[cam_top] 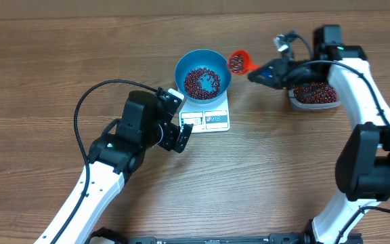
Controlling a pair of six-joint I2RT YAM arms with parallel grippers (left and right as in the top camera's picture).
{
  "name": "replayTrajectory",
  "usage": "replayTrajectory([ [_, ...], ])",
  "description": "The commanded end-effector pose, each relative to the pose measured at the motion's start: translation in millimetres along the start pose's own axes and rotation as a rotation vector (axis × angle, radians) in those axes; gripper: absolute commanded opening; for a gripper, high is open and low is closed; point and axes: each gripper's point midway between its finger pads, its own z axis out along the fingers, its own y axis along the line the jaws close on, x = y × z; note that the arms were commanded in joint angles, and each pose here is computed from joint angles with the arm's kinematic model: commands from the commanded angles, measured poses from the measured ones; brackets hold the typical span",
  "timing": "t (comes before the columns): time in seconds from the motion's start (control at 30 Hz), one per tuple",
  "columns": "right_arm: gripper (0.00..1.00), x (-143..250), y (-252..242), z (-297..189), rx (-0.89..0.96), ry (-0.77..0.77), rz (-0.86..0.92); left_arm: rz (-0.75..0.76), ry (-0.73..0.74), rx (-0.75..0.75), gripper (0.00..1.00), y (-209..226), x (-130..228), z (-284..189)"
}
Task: Scoop item into bowl and weigh 150g on scale
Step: 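Lift the filled scoop and carry it to the blue bowl, then tilt the scoop over the blue bowl to pour beans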
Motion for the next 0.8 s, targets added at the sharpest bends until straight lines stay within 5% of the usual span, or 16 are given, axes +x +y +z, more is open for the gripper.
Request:
replayTrajectory([
  [0.0, 0.04, -13, 6, 18, 0.139, 0.005, 0.01, 0.008, -0.018, 0.009, 1.0, -1, -7, -2],
  [0.57, 0.04, -29, 16, 43, 0.957, -0.014, -0.336, 0.008, -0.018, 0.009, 1.0, -1, -7, -2],
  [0.77, 0.04, -25, 23, 46, 1.117, -0.021, -0.425, 0.008, -0.018, 0.009, 1.0, -1, -7, -2],
])
